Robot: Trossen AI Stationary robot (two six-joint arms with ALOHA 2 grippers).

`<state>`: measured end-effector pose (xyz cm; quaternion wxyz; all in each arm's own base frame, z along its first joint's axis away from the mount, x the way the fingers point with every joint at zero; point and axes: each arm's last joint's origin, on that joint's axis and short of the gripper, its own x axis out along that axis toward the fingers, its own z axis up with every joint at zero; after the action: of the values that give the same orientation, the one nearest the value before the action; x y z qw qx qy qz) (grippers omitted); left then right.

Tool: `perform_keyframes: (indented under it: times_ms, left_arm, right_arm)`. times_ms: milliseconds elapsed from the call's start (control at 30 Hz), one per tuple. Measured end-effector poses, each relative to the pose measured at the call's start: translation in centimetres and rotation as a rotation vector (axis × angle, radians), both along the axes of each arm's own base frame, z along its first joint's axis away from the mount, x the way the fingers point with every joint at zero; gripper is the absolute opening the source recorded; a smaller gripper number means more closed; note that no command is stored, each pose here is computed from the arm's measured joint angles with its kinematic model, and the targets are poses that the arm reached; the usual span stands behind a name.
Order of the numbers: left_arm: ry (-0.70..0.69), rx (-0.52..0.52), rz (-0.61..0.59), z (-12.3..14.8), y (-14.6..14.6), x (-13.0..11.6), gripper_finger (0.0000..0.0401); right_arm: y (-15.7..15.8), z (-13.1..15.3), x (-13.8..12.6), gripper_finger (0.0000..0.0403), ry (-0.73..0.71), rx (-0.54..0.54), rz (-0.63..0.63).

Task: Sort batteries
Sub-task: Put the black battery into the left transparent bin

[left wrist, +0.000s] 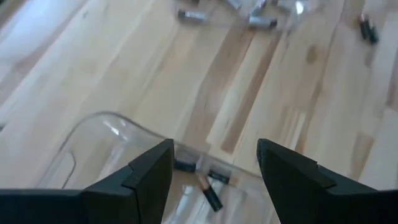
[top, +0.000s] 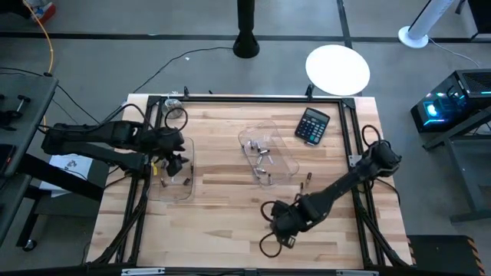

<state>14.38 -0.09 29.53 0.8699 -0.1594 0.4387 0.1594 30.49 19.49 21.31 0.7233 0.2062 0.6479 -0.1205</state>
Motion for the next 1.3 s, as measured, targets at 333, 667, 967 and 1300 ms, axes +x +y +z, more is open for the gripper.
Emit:
perform_keyframes:
  times_ms: [333,667,967,1300]
  left_arm:
    - [-0.135,-0.027,0.046,0.8,0.0,1.0,0.0225]
    - [-0.174,-0.004,0.137,1.0,0.2,1.1,0.0225]
    - [-0.18,-0.005,0.169,1.0,0.3,1.1,0.0225]
    - [-0.237,-0.045,0.127,2.3,-0.1,0.6,0.0225]
  right_arm:
    - [-1.1,-4.3,-0.5,0.0099,-0.073,-0.087,0.344]
    - [-1.7,-6.0,-1.2,0.0099,-0.074,-0.131,0.564]
    - [-2.0,-7.5,-1.6,0.0099,-0.116,-0.128,0.589]
    - [-3.9,-5.9,-0.3,0.002,-0.096,-0.14,0.442]
